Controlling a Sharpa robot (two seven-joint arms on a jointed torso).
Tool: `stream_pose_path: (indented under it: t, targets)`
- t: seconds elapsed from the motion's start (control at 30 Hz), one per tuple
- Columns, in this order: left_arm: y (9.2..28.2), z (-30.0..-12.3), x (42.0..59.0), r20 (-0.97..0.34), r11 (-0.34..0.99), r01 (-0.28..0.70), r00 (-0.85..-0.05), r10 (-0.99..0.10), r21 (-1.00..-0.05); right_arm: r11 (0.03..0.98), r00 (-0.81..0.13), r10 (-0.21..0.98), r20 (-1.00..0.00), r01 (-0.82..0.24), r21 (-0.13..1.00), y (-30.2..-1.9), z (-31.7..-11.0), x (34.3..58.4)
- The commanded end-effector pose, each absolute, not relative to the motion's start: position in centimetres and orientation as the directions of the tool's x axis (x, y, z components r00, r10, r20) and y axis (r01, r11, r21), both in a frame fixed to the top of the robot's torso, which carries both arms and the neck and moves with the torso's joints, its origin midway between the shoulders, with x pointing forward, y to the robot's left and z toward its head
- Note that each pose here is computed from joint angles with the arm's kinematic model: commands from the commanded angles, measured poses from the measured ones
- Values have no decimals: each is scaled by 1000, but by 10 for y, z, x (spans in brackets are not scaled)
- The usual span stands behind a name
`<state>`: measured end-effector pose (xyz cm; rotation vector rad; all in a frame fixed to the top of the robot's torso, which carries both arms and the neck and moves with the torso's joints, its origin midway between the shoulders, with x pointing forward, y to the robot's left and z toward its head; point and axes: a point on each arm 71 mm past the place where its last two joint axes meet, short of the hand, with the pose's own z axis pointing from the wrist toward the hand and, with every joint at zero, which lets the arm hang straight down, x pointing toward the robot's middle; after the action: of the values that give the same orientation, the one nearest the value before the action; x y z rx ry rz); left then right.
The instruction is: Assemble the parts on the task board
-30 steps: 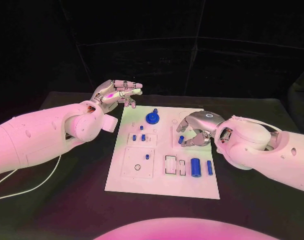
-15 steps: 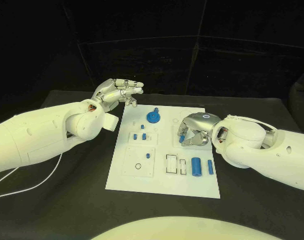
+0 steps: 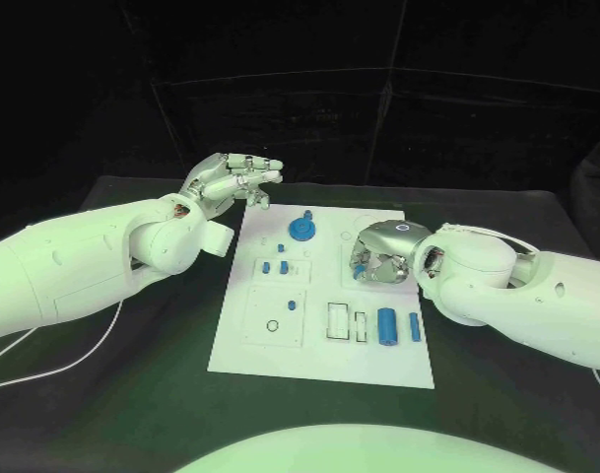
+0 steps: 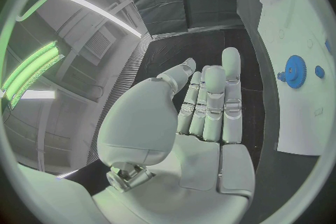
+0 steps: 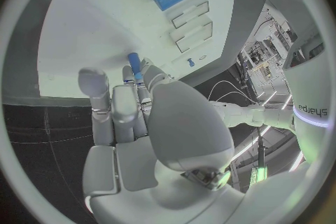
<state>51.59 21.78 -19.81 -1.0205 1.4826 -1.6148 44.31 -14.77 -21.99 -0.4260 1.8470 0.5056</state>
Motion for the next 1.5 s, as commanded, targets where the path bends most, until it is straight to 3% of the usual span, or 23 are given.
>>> stream_pose_path:
  t: [0.03, 0.5, 0.87, 1.2, 1.5]
  targets:
    - [217, -197, 516, 95, -102, -9, -447, -890, -995, 839, -296, -61, -953, -533, 112, -146, -219, 444]
    - [218, -197, 516, 94, -100, -10, -444, -891, -995, 817, -212, 20, -977, -559, 138, -144, -207, 437]
    - [217, -197, 516, 94, -100, -10, -445, -891, -995, 748, -148, 138, -979, -632, 201, -133, -182, 414]
    - [215, -197, 516, 95, -102, -9, -448, -889, -995, 647, -196, 176, -965, -716, 263, -94, -176, 404]
    - [213, -197, 516, 97, -103, -10, -452, -887, -995, 577, -254, 152, -955, -762, 294, -57, -191, 401]
